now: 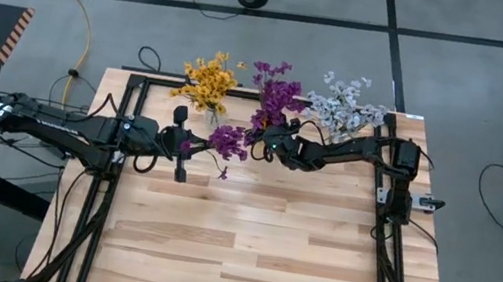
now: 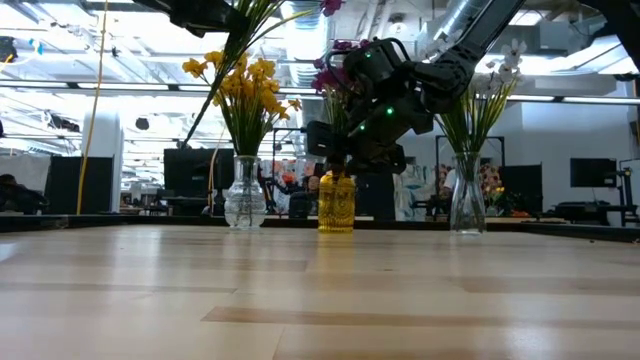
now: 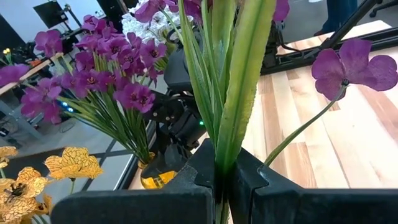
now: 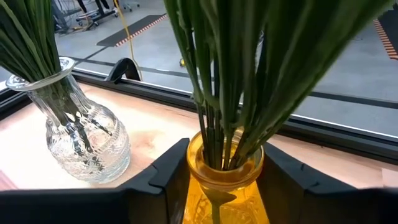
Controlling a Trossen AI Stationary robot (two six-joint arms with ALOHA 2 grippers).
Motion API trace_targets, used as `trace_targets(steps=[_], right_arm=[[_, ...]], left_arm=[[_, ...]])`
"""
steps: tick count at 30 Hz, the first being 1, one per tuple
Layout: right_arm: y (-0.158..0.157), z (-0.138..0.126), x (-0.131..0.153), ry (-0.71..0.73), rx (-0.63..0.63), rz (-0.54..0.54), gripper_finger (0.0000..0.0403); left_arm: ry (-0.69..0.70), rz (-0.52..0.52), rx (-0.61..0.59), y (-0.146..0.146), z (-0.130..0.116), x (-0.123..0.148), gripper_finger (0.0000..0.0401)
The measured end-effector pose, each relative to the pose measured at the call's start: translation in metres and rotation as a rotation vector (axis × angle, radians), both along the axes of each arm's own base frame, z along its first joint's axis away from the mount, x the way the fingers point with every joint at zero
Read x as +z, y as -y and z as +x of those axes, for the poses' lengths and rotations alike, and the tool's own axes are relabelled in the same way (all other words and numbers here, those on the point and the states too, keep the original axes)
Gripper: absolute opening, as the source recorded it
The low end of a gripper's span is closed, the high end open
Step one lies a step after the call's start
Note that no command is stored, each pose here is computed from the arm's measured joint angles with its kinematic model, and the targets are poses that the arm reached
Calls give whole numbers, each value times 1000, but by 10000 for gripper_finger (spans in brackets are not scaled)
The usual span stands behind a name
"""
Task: Sort flowers into vase by color
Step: Put the purple flowers into the yellow vase
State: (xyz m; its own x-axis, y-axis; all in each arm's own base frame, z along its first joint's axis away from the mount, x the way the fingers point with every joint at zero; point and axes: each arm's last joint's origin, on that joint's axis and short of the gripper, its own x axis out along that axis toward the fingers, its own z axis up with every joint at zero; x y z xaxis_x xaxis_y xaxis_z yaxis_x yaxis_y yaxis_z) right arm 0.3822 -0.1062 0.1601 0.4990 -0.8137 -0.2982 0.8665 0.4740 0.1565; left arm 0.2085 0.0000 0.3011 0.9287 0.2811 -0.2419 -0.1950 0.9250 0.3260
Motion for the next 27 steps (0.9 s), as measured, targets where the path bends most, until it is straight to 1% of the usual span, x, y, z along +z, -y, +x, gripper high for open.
trace_targets(steps=[3,6,12,15,19,21,24,27], right_arm=[[-2,1,0,-4,7,-2,176],[-5,1,0,-3,14,-1,170],[-5,2,0,4,32,8,205],[-6,3,0,9,61,21,203],[-11,4,0,6,95,26,180],[-15,5,0,-16,116,12,171],[-20,6,0,-26,134,5,172],[-24,7,0,-28,148,5,189]], left_arm=[[3,-11,3,0,0,0,0],[3,-12,3,0,0,0,0],[4,-13,4,0,0,0,0],[15,-14,4,0,0,1,0],[67,10,-2,0,1,7,0],[106,27,-6,0,2,11,0],[169,60,-3,-2,3,18,0],[236,77,-1,-7,3,25,0]])
